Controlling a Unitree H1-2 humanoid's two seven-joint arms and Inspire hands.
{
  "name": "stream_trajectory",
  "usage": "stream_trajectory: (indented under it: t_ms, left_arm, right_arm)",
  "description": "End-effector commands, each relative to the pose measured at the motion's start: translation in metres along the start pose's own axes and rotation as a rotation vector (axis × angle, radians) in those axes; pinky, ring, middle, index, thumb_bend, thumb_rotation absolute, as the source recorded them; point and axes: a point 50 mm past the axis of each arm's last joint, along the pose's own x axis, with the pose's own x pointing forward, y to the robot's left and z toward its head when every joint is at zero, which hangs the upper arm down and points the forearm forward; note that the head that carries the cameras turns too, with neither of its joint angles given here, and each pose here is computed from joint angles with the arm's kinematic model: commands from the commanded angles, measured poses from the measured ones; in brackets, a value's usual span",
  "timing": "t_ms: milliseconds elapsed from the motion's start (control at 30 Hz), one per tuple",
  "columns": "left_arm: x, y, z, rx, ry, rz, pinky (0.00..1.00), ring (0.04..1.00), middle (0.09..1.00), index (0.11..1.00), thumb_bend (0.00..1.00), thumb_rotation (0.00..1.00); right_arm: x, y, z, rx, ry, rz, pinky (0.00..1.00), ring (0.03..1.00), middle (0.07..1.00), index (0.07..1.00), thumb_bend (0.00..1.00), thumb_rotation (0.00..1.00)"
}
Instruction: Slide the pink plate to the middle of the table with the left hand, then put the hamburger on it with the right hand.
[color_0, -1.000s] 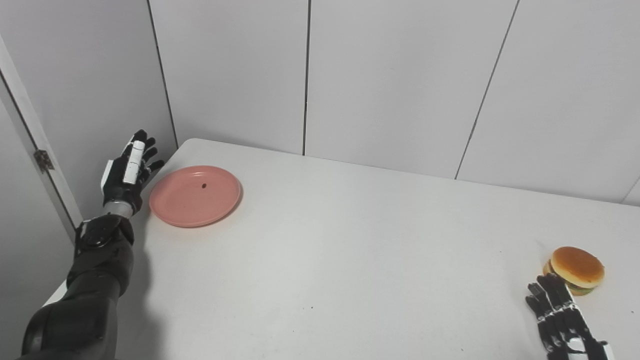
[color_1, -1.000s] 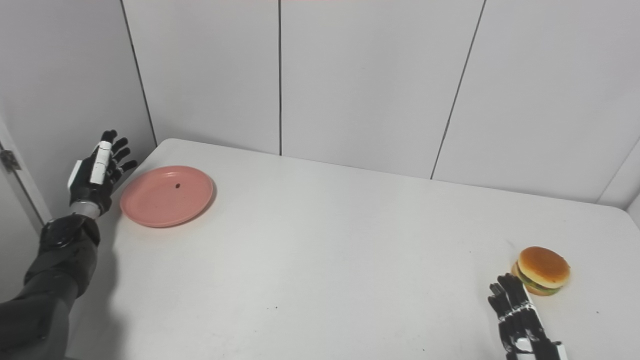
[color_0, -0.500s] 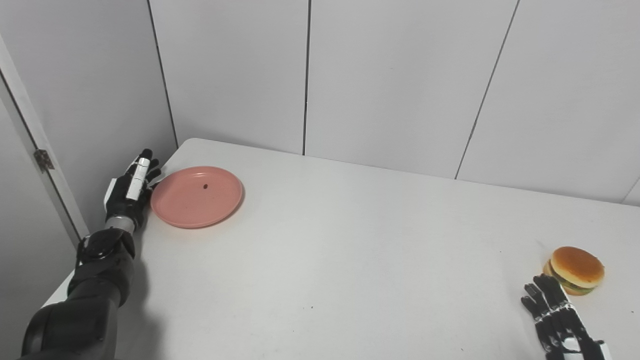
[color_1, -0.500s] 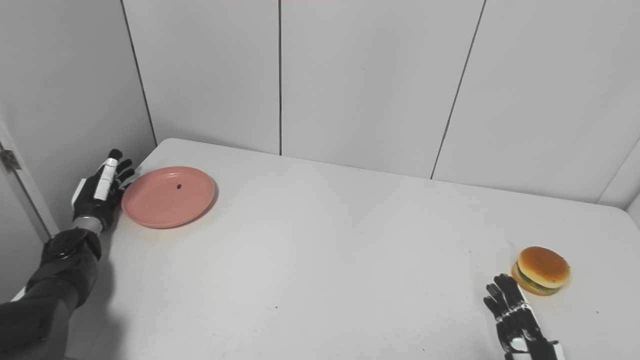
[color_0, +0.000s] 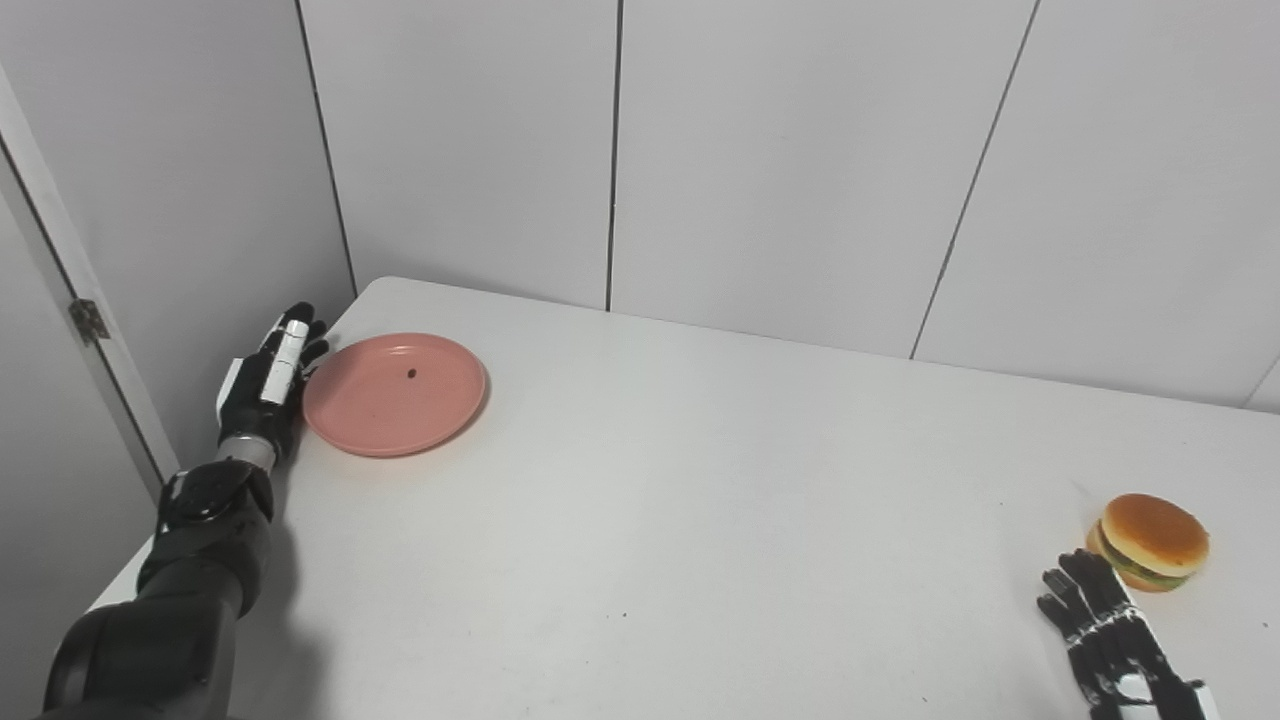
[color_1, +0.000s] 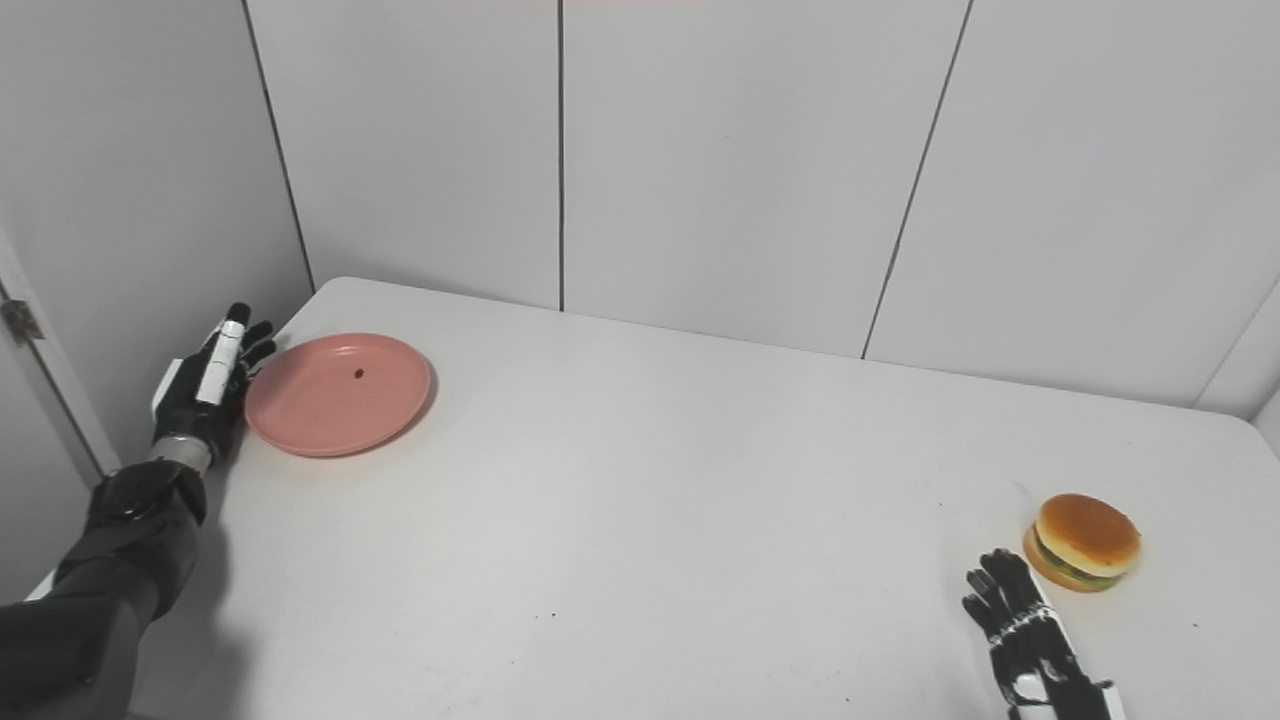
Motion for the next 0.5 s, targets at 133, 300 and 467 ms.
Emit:
stream_trajectory:
  t_ms: [133,300,467]
  left_arm:
    - [0.016,-0.016,0.027,0.013,-0.098,-0.075,0.87,0.939,0.936,0.952,0.91,0.82]
    - [0.017,-0.030,0.026,0.005,-0.098,-0.092,0.85,0.918,0.924,0.950,0.92,0.84]
    - [0.018,-0.048,0.023,-0.022,-0.097,-0.127,0.86,0.923,0.924,0.945,0.98,0.82]
  right_arm:
    - [-0.010,-0.025,-0.028,-0.008,0.183,-0.081,0.96,0.933,0.938,0.913,0.85,0.80]
    - [-0.011,-0.023,-0.027,-0.015,0.179,-0.078,0.96,0.935,0.943,0.913,0.84,0.81]
    - [-0.011,-0.020,-0.025,-0.013,0.176,-0.078,0.95,0.936,0.944,0.917,0.84,0.81]
